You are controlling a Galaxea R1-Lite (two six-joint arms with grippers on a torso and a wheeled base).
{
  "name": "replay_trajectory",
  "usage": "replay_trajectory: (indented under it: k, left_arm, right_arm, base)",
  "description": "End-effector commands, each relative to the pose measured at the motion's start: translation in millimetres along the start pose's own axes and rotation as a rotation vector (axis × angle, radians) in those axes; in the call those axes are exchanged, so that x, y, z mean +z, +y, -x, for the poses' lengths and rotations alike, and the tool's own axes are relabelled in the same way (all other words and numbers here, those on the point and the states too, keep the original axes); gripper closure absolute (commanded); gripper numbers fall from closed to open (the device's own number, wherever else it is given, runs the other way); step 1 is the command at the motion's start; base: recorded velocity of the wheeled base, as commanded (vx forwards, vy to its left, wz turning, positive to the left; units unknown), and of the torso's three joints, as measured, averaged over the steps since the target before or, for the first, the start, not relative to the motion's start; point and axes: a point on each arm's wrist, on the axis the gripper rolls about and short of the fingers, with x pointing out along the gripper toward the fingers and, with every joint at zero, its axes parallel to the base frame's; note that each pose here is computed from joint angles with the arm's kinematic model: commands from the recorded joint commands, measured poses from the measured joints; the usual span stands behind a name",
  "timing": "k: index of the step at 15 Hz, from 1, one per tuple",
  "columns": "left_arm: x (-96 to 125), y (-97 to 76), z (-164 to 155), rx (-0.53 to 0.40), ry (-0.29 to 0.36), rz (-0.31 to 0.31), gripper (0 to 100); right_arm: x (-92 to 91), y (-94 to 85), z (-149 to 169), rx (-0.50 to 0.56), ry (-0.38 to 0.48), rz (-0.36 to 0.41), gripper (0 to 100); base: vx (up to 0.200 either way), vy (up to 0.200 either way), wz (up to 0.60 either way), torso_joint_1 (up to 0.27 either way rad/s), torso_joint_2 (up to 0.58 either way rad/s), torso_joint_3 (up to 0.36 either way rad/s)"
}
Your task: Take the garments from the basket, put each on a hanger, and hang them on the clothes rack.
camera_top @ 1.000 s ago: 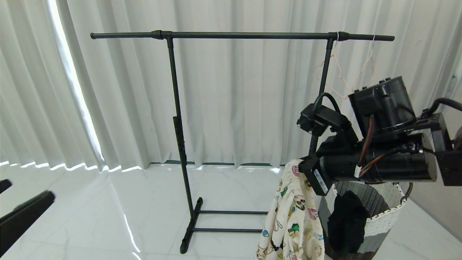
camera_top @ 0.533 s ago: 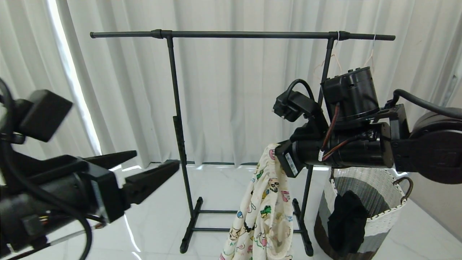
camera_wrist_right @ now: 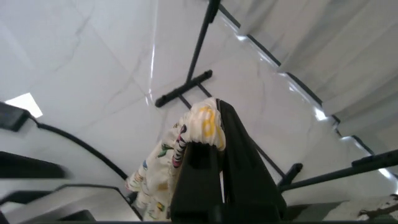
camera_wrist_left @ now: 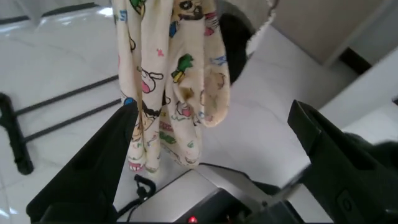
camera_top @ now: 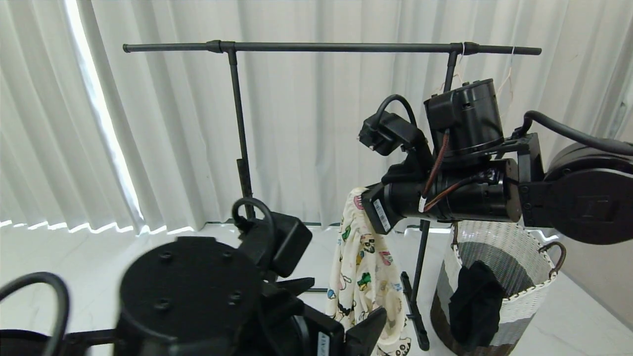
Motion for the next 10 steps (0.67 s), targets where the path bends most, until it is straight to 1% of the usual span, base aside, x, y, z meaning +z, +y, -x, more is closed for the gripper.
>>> replay_trajectory:
  k: [1,2,3,4,7,8,10]
  left_arm:
    - [-25,3.4,-59,0.138,0.097,0.011,0]
    - [-31,10.3,-68,0.181,0.118,0.029,0]
    - [-32,14.3,-73,0.205,0.12,0.048,0]
    - [-33,24.6,-81,0.245,0.127,0.088,0]
    - [-29,41.6,-105,0.322,0.118,0.161,0]
    - [-32,43.9,-107,0.334,0.128,0.167,0]
    - [-45,47.1,-99,0.358,0.164,0.144,0]
  right_arm:
    - [11.2,14.8,5,0.011,-0.036,-0.014,100]
    - [12.7,17.5,5,0.001,-0.04,-0.015,100]
    - [12.8,18.6,5,0.002,-0.041,-0.014,100]
    - [13.8,18.4,7,0.002,-0.045,-0.014,100]
    - [15.8,17.5,9,-0.002,-0.05,-0.015,100]
    - [15.0,16.4,9,-0.009,-0.043,-0.016,100]
    - [12.0,4.8,10,-0.042,-0.031,-0.029,100]
  base:
    - [0.0,0.0,0.0,0.0,0.0,0.0]
    - [0.0,0.0,0.0,0.0,0.0,0.0]
    - [0.0,0.0,0.0,0.0,0.0,0.0]
    - [0.0,0.0,0.0,0.0,0.0,0.0]
    - [0.0,0.0,0.0,0.0,0.0,0.0]
    - [0.0,0.0,0.0,0.0,0.0,0.0]
    - [0.0,0.0,0.0,0.0,0.0,0.0]
